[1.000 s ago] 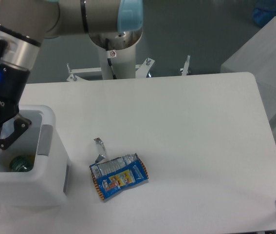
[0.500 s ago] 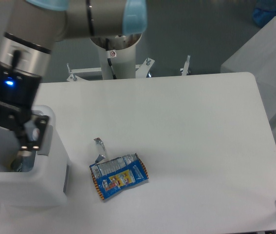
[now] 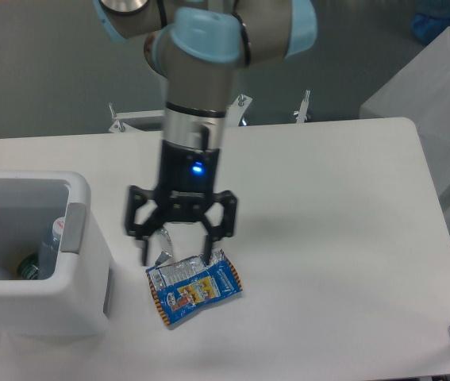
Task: Place the trash in the trash can
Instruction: 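Move the gripper back and lower it onto the blue snack wrapper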
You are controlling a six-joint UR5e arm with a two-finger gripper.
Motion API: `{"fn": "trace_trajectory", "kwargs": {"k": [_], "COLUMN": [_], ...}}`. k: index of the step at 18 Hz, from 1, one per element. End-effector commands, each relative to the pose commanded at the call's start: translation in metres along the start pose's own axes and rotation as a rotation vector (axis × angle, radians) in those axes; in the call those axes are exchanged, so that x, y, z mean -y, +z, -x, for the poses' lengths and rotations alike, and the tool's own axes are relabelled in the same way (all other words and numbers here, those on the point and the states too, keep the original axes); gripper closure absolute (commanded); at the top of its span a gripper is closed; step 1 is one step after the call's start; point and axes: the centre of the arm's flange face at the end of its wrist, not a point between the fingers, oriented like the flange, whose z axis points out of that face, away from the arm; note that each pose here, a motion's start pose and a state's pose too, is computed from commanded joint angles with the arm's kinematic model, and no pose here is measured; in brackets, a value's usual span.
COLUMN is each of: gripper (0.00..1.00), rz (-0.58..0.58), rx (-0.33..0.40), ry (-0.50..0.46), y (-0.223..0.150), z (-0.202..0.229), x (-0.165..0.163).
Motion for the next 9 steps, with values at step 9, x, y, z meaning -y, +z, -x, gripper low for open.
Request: {"fn": "trace_trajectory", "kwargs": {"k": [9], "gripper": [0.08], "rz": [0.214], "rx": [0.113], "ry": [0.026], "y": [0.106], "z": [0.063], "x": [-0.044]}}
